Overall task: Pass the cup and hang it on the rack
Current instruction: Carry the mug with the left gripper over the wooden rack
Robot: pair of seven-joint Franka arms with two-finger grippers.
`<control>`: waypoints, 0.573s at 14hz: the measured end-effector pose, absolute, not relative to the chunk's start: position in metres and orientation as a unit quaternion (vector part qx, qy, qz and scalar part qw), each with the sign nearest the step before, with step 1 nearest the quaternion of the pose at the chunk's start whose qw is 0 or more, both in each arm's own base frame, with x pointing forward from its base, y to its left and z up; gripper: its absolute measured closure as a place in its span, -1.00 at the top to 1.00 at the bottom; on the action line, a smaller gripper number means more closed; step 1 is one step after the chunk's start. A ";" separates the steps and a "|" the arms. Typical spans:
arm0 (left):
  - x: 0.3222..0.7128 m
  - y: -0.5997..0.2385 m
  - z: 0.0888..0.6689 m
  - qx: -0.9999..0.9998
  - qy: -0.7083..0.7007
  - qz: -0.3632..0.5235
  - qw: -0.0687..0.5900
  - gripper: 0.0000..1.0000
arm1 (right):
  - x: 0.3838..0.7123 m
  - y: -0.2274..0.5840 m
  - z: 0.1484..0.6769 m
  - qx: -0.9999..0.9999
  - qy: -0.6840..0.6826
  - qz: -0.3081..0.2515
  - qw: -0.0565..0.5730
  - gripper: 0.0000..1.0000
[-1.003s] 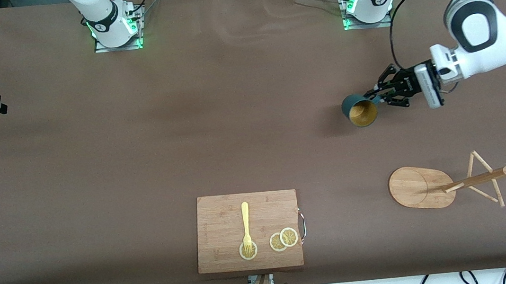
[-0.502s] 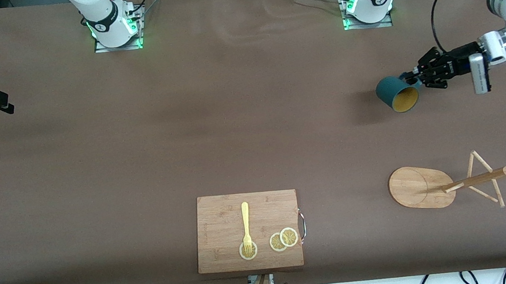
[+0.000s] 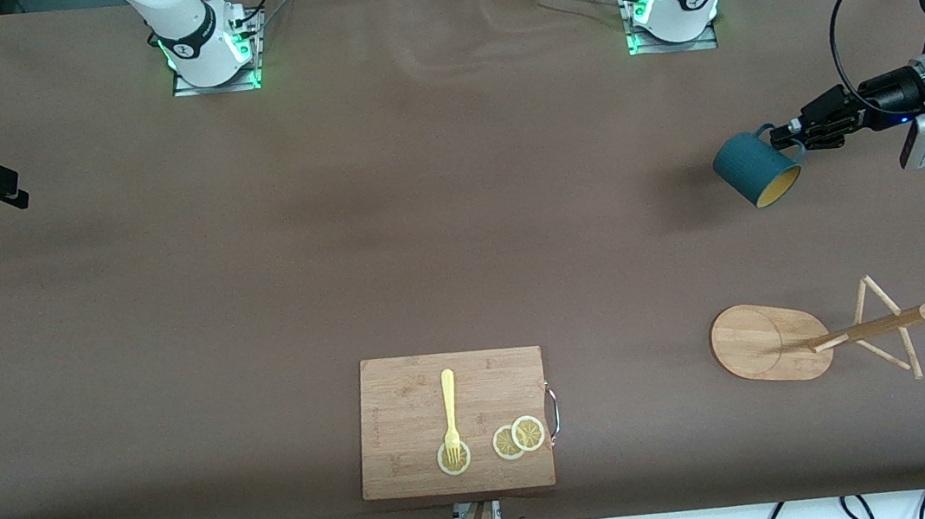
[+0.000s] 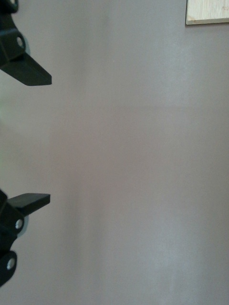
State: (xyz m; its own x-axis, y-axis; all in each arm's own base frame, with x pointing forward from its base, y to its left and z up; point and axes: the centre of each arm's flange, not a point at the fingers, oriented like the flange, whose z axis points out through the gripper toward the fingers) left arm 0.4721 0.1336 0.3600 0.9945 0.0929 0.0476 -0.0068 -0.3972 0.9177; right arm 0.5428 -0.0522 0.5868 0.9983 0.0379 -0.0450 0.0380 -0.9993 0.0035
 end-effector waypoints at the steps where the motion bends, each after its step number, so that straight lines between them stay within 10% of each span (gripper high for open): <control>1: 0.478 0.136 0.363 0.824 0.059 0.035 0.562 -0.59 | 0.543 -0.052 0.587 1.000 0.019 -0.022 0.002 1.00; 8: 0.513 0.167 0.348 0.755 0.173 0.031 0.631 -0.59 | 0.544 -0.051 0.587 1.000 0.020 -0.020 0.003 1.00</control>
